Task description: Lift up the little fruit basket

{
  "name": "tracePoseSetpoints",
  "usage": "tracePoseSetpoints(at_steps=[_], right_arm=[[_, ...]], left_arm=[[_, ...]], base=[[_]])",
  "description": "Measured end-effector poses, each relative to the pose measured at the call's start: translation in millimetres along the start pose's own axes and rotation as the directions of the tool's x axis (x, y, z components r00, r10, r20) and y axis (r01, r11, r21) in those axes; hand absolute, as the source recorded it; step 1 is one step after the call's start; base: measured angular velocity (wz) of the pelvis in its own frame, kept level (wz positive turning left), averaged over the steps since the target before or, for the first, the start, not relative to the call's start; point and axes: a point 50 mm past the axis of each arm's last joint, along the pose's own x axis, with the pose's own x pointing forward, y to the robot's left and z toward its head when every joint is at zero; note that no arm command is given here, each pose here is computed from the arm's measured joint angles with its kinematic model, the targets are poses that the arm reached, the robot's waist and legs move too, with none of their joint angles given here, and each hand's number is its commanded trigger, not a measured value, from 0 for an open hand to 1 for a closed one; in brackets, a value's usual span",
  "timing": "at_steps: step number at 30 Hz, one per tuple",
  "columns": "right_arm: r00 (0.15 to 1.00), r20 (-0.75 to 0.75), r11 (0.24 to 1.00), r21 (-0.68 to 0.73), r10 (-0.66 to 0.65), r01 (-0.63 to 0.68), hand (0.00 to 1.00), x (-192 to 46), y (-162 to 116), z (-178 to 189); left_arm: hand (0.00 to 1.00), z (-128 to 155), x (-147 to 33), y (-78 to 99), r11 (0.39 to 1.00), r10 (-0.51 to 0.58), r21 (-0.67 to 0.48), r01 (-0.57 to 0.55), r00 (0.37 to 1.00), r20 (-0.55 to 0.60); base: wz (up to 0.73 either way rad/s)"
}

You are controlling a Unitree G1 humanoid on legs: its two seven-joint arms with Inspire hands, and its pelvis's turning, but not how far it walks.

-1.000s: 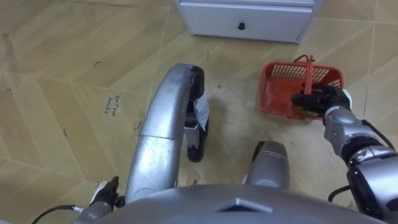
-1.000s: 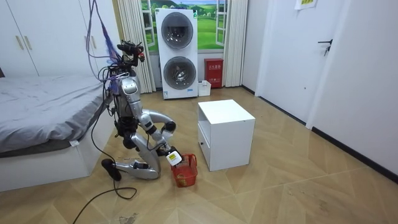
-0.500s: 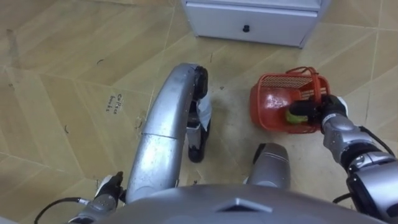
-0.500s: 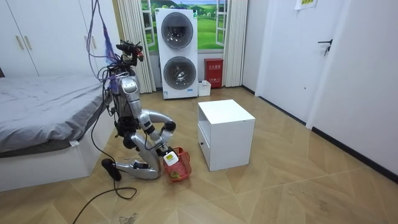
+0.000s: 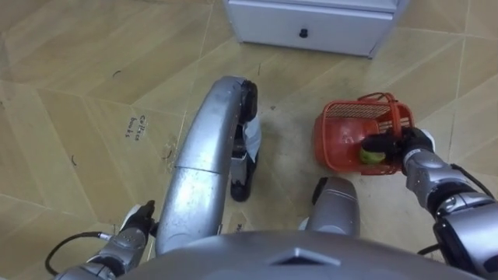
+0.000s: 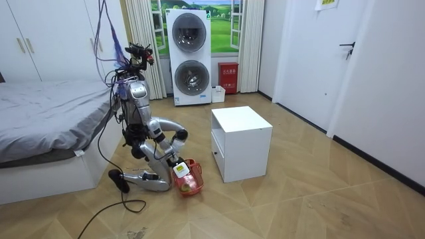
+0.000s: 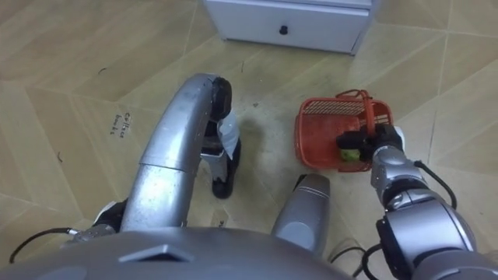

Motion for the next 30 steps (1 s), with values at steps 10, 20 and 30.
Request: tracePoseSetpoints(at_steps=[10, 20, 30], right_arm=[[0.997, 0.071, 0.999, -0.034, 0.033, -0.030, 1.00, 0.0, 11.9, 21.3], [0.970, 0.231, 0.994, -0.091, 0.076, -0.057, 1.00, -5.2, 24.6, 62.7], [0.921, 0.370, 0.985, -0.156, 0.123, -0.069, 1.00, -15.6, 40.3, 110.6]], left_arm=[[0.00, 23.1, 3.3, 7.6, 0.999, 0.025, -0.035, -0.023, 0.999, 0.048], [0.00, 43.7, 4.9, 17.0, 0.995, 0.060, -0.086, -0.052, 0.994, 0.093], [0.00, 68.0, 5.5, 31.7, 0.982, 0.112, -0.162, -0.092, 0.986, 0.125]], base=[[-0.04], [0.04], [-0.22]])
